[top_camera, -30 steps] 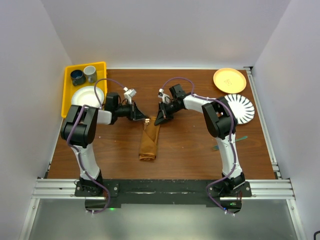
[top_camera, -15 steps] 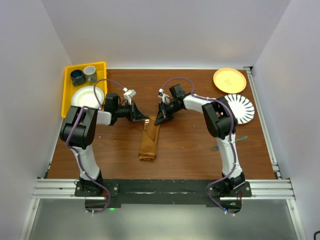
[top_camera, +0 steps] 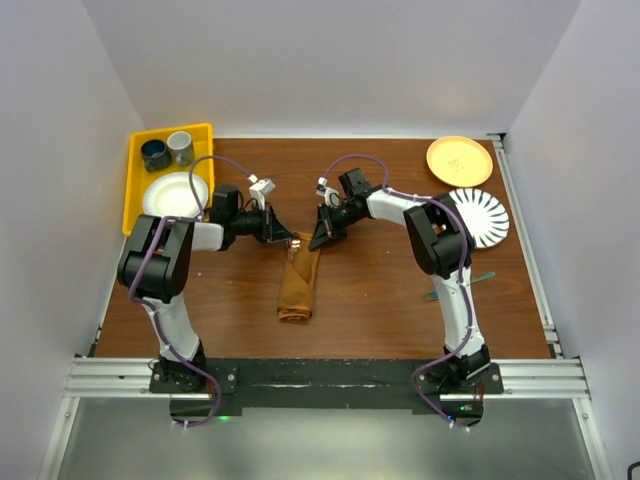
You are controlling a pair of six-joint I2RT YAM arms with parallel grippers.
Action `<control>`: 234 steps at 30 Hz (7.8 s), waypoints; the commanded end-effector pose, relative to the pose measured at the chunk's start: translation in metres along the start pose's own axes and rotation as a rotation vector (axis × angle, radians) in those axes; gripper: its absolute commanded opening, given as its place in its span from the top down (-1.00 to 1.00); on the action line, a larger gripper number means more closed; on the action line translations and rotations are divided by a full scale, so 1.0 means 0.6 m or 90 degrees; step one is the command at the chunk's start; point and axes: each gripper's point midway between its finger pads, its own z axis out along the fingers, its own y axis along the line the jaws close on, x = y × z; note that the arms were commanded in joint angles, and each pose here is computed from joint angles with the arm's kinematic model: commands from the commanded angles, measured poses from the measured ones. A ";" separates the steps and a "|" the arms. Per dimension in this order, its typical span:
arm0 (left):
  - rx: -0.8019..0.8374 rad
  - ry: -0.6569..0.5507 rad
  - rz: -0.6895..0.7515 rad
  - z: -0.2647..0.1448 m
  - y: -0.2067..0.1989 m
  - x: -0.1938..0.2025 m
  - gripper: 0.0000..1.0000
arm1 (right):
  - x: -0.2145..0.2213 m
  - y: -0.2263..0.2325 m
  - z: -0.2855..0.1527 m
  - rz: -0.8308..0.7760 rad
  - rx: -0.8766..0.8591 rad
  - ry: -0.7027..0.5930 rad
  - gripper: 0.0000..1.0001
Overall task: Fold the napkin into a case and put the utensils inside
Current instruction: Insert the spoon into the folded napkin, then pick up the fork from the corner of the board, then pass from the right arm to the left, then pass from the left arm to the right
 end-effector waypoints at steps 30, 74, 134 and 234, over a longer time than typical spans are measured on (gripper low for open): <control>-0.094 -0.090 0.240 -0.041 -0.052 -0.100 0.06 | -0.012 0.004 -0.010 -0.061 0.027 0.000 1.00; 0.056 -0.030 0.387 -0.072 -0.142 -0.090 -0.07 | 0.300 -0.314 -0.515 -0.721 0.435 0.426 -0.37; 0.019 -0.041 0.089 0.080 -0.243 -0.080 0.57 | -0.060 0.154 -0.220 0.122 0.130 -0.322 1.00; 0.405 -0.191 -0.156 -0.070 -0.368 -0.067 1.00 | -0.132 0.234 -0.306 -0.294 -0.004 -0.415 0.30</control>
